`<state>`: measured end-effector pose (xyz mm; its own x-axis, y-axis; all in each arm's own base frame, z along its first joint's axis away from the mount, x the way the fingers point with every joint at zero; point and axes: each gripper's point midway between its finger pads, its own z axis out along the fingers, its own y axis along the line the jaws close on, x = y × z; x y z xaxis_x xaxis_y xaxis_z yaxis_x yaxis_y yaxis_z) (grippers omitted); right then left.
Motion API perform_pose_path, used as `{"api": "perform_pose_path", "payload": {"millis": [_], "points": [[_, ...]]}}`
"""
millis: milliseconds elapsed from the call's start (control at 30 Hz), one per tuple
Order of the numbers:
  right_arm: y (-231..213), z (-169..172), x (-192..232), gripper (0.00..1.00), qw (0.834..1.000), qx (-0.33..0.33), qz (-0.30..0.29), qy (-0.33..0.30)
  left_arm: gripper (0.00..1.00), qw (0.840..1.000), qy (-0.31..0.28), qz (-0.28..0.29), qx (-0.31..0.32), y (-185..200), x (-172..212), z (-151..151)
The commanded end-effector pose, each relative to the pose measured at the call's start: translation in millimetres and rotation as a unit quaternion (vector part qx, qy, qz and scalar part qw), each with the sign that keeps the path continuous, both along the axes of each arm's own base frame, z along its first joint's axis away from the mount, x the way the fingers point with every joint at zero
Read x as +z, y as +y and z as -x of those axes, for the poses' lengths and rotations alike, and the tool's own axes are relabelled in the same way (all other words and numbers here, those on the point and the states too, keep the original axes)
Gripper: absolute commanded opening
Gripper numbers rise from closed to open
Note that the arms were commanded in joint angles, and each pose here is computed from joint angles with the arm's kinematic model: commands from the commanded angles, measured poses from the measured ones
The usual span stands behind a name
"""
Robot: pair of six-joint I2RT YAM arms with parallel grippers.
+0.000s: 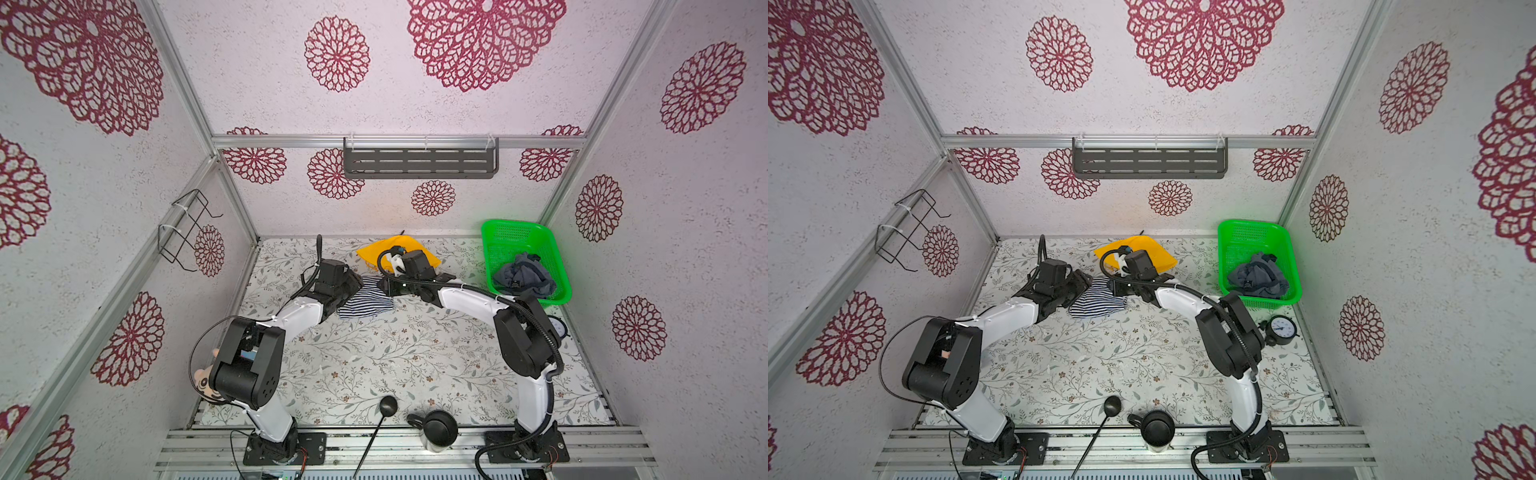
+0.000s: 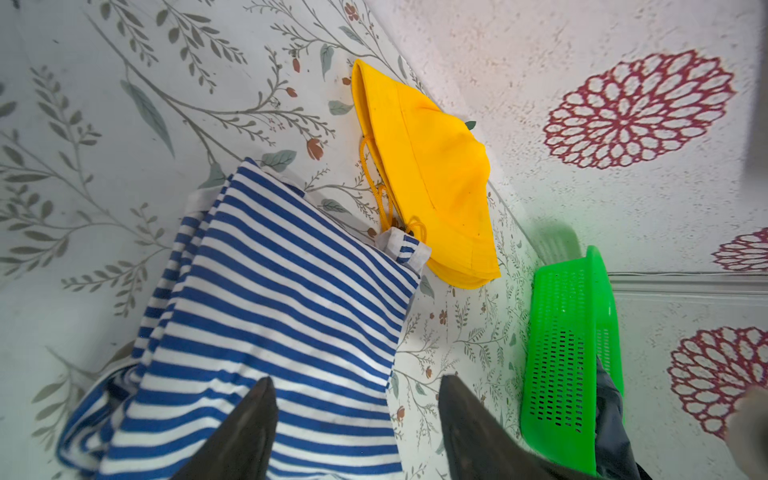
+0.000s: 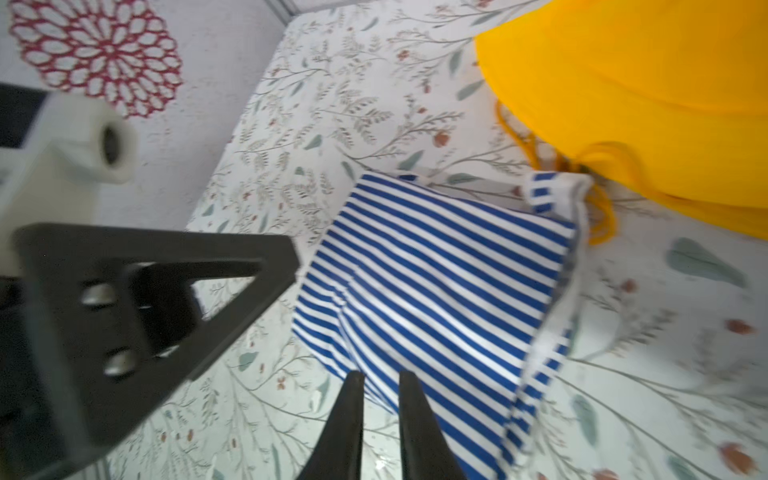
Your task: Fold and stack the tank tops
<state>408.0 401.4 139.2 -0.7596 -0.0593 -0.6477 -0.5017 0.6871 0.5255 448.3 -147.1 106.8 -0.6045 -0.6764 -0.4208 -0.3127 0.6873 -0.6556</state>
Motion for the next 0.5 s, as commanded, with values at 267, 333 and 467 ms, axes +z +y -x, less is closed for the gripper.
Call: {"api": "perform_pose_path", "payload": {"millis": [267, 333, 467], "points": [[-4, 1, -81, 0.18, 0.996, -0.032, -0.001, 0.084, 0.65, 0.998, 0.037, -0.027, 0.043, 31, -40, -1], [-19, -3, -89, 0.18, 0.994, -0.051, 0.006, 0.093, 0.65, 0.998, 0.028, -0.033, 0.048, 39, -32, 0], [-33, -11, -81, 0.21, 0.994, -0.056, -0.005, 0.097, 0.7, 0.998, 0.005, -0.042, 0.039, 50, -14, 0]]}}
